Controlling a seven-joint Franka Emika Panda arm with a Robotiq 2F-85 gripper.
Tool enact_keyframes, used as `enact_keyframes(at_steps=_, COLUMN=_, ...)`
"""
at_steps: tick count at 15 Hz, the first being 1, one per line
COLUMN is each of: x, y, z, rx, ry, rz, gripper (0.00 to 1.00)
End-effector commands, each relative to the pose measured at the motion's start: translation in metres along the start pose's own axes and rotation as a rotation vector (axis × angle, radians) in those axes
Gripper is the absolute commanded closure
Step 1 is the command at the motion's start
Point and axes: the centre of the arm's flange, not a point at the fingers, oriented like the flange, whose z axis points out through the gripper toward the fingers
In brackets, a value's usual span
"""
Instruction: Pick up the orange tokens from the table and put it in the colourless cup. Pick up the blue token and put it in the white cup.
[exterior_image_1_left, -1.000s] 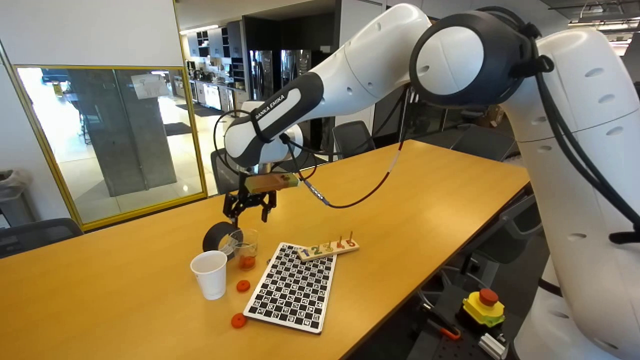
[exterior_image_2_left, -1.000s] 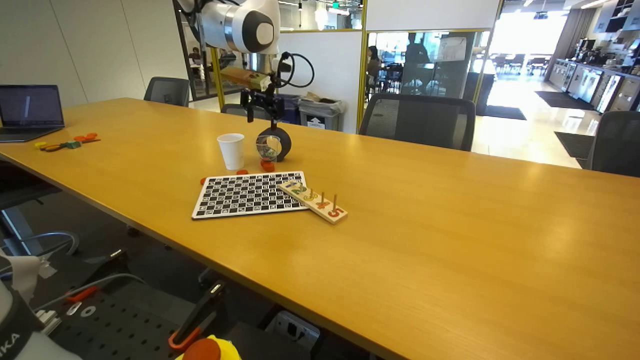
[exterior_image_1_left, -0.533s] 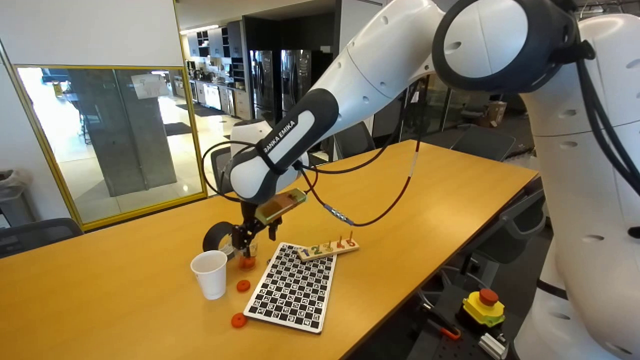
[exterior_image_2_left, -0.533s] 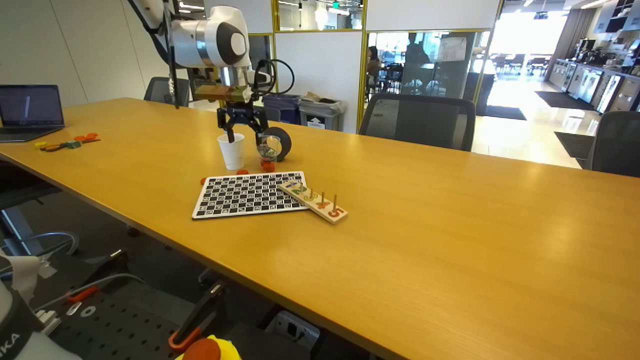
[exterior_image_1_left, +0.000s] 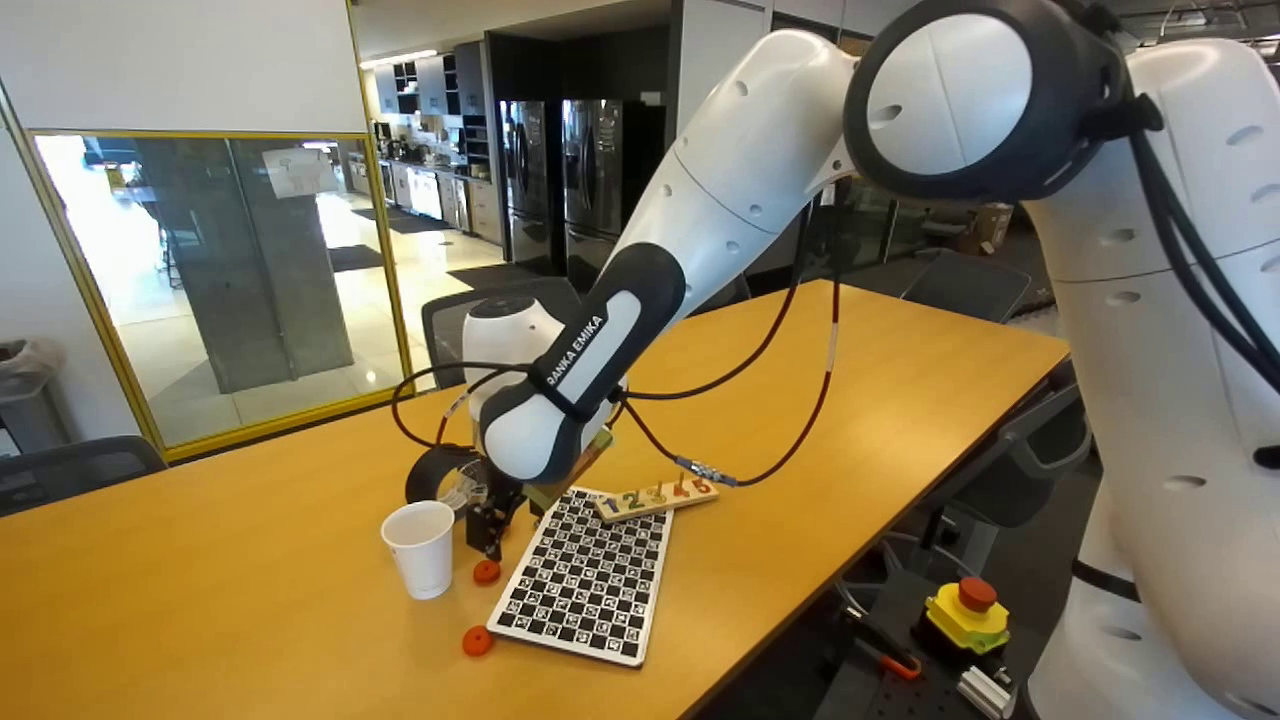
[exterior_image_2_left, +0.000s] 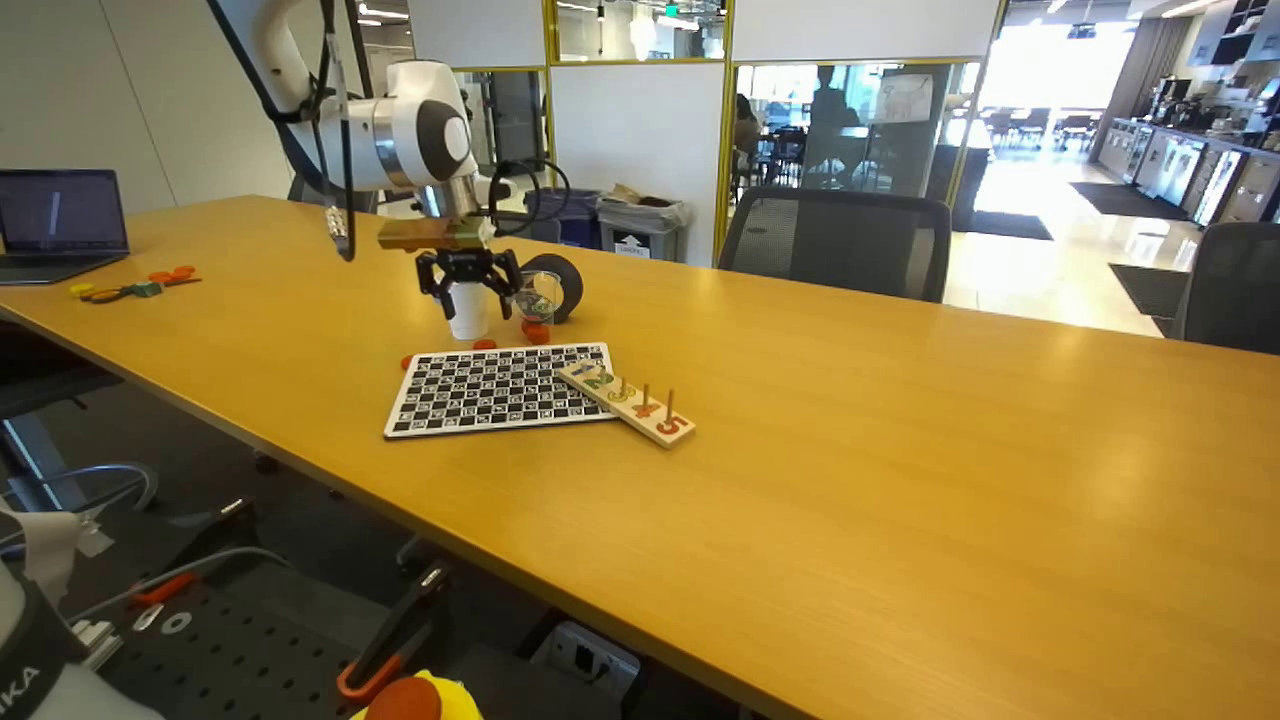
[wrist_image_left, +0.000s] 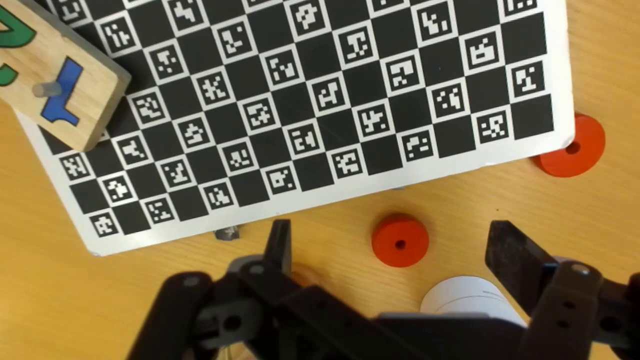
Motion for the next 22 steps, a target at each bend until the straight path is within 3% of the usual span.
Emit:
enact_keyframes(at_steps=1, x=0.006, y=-0.004, z=0.016, rx=0.041, ry=0.031, rz=0.020, gripper=0.00)
enact_keyframes(at_steps=8, x=0.019, y=-0.009, z=0.038, rx=0.093, ry=0.021, rz=0.092, gripper=0.00)
enact_keyframes(at_steps=22, x=0.043, y=-0.015, z=0.059, rx=0.103, ry=0.027, rz=0.118, gripper=0.00)
